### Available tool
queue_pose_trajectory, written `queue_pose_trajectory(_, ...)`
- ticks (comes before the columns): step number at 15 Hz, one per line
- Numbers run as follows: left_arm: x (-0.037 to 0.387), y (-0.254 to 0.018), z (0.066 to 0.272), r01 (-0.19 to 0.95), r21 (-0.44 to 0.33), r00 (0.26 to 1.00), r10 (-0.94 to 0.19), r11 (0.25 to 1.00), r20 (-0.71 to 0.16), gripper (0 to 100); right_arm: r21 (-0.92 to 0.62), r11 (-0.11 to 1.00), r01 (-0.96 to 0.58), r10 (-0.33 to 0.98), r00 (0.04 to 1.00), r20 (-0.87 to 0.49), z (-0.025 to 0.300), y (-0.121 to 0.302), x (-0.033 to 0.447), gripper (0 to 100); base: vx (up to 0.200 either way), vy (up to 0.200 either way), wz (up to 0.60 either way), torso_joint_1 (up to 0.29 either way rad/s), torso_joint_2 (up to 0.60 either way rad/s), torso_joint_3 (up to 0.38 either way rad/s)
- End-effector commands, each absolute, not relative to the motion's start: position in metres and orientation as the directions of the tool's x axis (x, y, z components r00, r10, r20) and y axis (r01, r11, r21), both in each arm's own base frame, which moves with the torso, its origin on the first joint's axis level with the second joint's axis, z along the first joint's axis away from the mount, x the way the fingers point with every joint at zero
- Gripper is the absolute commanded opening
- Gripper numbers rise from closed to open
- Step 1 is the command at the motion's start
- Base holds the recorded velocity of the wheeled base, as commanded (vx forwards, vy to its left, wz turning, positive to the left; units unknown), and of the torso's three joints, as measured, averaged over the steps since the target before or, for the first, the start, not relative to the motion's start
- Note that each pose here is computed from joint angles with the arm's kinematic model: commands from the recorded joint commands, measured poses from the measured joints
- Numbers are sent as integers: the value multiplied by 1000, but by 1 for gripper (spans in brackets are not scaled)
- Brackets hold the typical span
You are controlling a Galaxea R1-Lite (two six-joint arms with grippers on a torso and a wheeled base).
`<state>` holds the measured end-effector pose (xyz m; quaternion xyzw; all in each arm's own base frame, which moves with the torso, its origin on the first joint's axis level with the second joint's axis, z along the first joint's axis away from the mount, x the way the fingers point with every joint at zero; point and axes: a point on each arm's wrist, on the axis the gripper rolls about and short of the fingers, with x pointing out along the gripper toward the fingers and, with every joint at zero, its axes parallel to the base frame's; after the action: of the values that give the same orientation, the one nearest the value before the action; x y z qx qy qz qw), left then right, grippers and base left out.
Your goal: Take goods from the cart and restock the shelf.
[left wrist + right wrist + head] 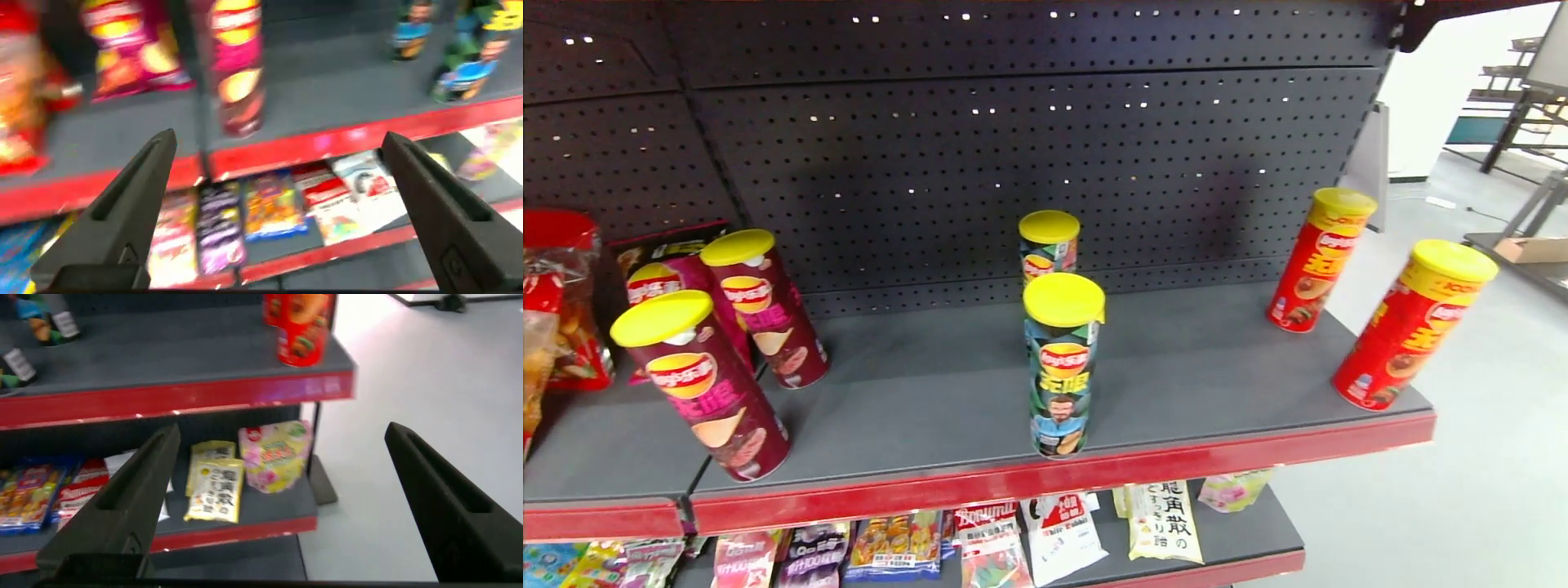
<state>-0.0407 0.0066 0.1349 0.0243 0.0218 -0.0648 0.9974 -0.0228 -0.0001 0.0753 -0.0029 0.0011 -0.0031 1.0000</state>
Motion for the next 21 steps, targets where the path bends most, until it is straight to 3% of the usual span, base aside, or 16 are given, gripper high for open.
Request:
queue_pose_trajectory(1, -39, 6, 134, 132, 45, 990, -130, 990, -57, 100, -6, 1000, 6, -6, 1000, -2, 75, 0, -23, 100, 0, 0, 600, 7, 2, 2)
queue_pose_trajectory(7, -29, 5, 114, 121, 45, 990, -117, 992, -83, 100, -2, 1000, 6, -6, 1000, -2, 75, 0, -23, 100, 0, 0, 100, 0, 0, 1)
queue_pose_trajectory(11, -28, 8, 110, -61, 57, 991, 67, 997, -113, 100, -3, 1000, 6, -6, 1000, -2, 75, 0, -23, 100, 0, 0, 0, 0, 0, 0)
queue_pose_trajectory(14, -22, 4, 104, -187, 65, 962, 196, 980, -192, 100, -3, 1000, 6, -6, 1000, -2, 75, 0, -23, 100, 0, 0, 0, 0, 0, 0)
queue_pose_trajectory(16, -28, 3, 89, -251, 49, 955, 256, 967, -149, 100, -2, 1000, 6, -6, 1000, -2, 75, 0, -23, 100, 0, 0, 0, 0, 0, 0)
queue_pose_trajectory(17, -27, 3, 88, -213, 11, 968, 213, 977, -132, 100, -2, 1000, 6, -6, 1000, -2, 75, 0, -23, 100, 0, 0, 0, 0, 0, 0)
queue_pose_trajectory(19, -26, -2, 82, 78, -33, 997, -78, 996, -14, 100, 0, 1000, 6, -6, 1000, -2, 75, 0, -23, 100, 0, 0, 0, 0, 0, 0)
queue_pose_trajectory(21, -25, -2, 82, 98, -11, 995, -98, 995, 23, 100, -2, 1000, 6, -6, 1000, -2, 75, 0, -23, 100, 0, 0, 0, 0, 0, 0)
